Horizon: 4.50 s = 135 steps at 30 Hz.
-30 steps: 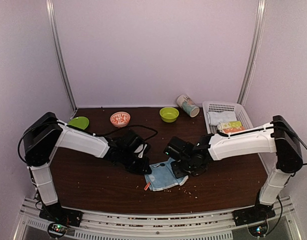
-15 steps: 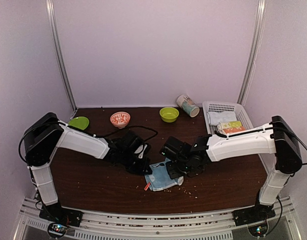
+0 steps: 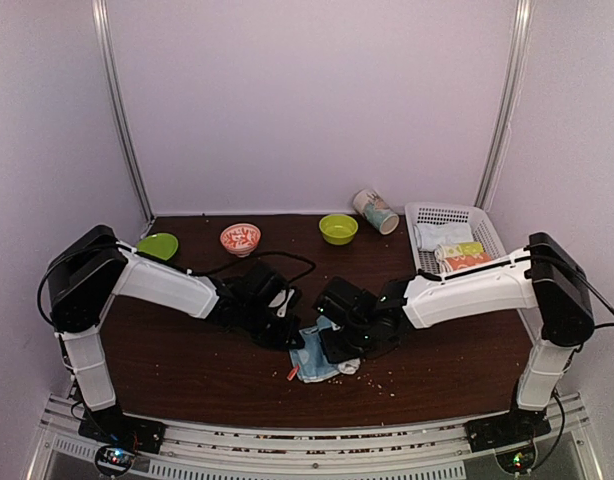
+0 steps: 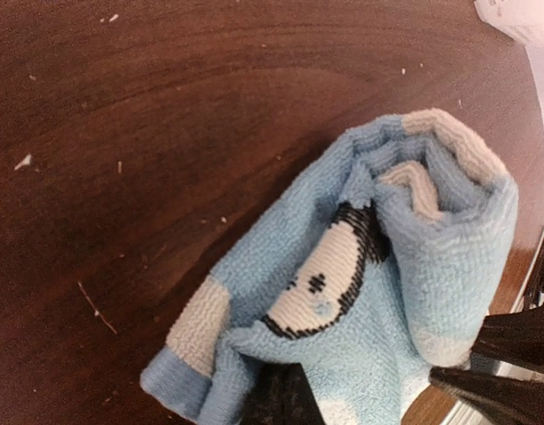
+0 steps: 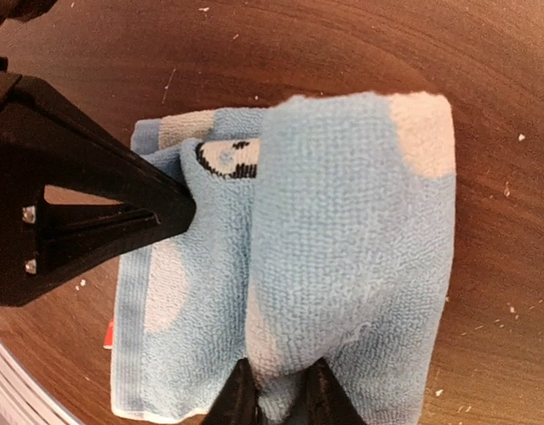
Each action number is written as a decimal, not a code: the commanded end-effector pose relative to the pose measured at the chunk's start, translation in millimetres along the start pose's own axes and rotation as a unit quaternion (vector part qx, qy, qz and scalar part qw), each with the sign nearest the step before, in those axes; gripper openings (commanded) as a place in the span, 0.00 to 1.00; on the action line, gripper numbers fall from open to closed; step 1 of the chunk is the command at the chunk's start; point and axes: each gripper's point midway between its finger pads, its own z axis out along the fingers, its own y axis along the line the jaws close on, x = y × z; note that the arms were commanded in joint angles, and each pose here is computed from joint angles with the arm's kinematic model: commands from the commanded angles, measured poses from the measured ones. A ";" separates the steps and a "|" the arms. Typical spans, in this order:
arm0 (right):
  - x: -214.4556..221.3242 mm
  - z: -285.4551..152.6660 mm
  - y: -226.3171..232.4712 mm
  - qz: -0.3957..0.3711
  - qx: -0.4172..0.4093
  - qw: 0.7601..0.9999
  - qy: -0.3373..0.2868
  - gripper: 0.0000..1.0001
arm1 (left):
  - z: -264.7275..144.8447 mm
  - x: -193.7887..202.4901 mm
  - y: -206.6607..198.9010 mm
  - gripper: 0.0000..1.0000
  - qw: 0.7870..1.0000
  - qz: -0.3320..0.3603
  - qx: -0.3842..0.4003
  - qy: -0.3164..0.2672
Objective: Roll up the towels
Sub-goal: Roll the towel at the center of the board.
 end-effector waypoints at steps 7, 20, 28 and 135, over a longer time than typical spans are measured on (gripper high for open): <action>13.5 12.4 18.6 0.008 -0.070 0.997 0.018 0.34 | -13.1 11.4 3.2 0.02 1.000 0.012 -0.022 0.019; 20.7 20.2 17.3 0.010 -0.100 0.995 0.018 0.42 | -62.2 -30.9 -43.8 0.20 0.998 0.048 0.014 -0.037; 20.8 18.1 15.6 0.013 -0.103 0.994 0.014 0.44 | -33.2 -54.7 -59.6 0.18 0.997 0.046 0.045 -0.032; -17.5 -18.9 -43.0 -0.092 0.193 0.976 -0.028 0.00 | -15.9 -36.6 -45.5 0.13 0.995 0.002 0.090 -0.036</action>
